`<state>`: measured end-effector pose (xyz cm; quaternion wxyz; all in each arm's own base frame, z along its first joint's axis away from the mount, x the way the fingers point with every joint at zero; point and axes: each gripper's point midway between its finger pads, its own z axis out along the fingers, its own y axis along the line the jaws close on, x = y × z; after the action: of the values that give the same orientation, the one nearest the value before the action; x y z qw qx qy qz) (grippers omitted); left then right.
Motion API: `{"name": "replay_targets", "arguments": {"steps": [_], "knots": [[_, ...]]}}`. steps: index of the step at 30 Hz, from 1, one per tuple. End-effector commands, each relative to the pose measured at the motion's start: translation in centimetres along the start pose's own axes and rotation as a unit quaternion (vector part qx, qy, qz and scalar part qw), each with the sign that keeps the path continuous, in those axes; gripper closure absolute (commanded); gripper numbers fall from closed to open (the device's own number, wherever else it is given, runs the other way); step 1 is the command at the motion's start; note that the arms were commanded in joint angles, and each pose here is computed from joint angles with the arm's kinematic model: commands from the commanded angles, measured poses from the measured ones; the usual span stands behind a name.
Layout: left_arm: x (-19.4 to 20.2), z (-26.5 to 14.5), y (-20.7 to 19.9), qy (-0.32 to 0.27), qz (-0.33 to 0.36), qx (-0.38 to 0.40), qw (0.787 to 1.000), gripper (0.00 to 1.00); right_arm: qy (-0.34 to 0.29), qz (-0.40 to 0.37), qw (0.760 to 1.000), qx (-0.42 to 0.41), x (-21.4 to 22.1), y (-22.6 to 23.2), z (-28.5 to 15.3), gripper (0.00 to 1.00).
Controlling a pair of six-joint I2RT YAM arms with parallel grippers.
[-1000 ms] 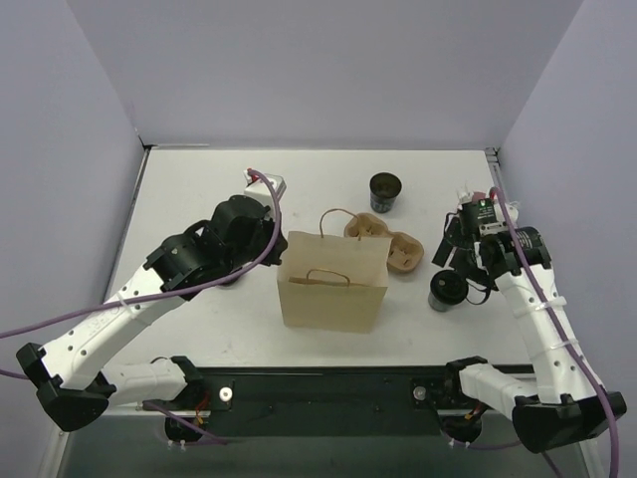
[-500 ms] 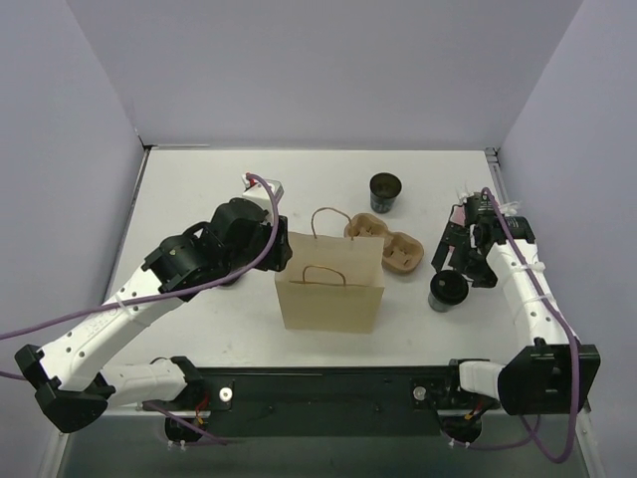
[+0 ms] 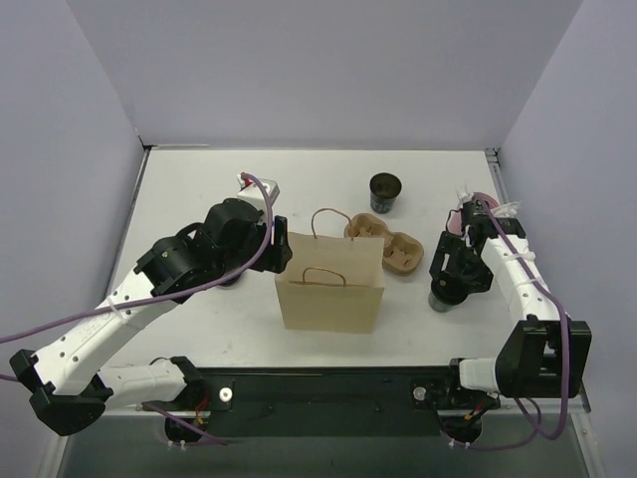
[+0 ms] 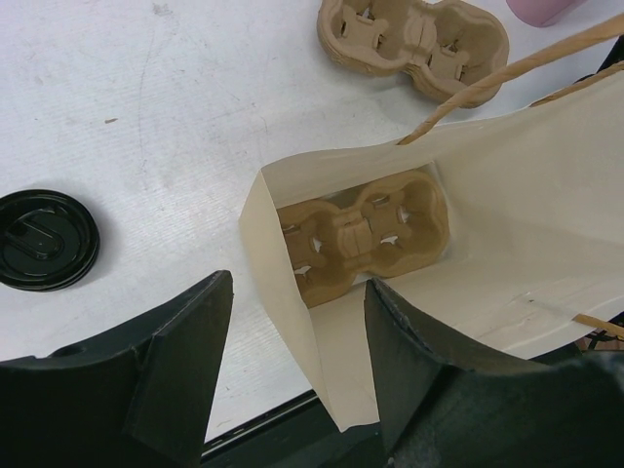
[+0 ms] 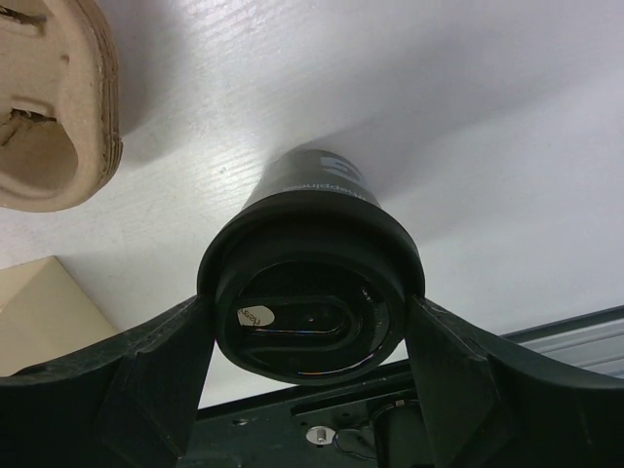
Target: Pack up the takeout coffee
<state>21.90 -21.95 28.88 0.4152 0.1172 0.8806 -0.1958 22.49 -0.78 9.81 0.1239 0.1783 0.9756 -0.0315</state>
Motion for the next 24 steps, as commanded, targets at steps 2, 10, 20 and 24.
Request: {"name": "replay_targets", "arguments": {"steps": [2,10,20,24], "knots": [[-1.9,-1.6,-0.1,-0.031,-0.006,0.008,0.999,0.34,0.015,-0.007,1.0,0.014,1.0,-0.9,0.6,0.28],[-1.6,-1.6,-0.1,-0.026,-0.005,0.007,1.0,0.34,0.008,-0.008,1.0,0.003,1.3,-0.7,0.6,0.39],[-1.4,-0.3,-0.1,-0.013,-0.012,-0.006,1.0,0.42,-0.026,0.011,0.999,-0.035,1.2,0.5,-2.6,0.46],[-0.4,0.7,0.3,0.006,-0.004,-0.019,1.0,0.5,-0.057,0.018,0.997,-0.04,0.1,0.4,-5.4,0.48]]}}
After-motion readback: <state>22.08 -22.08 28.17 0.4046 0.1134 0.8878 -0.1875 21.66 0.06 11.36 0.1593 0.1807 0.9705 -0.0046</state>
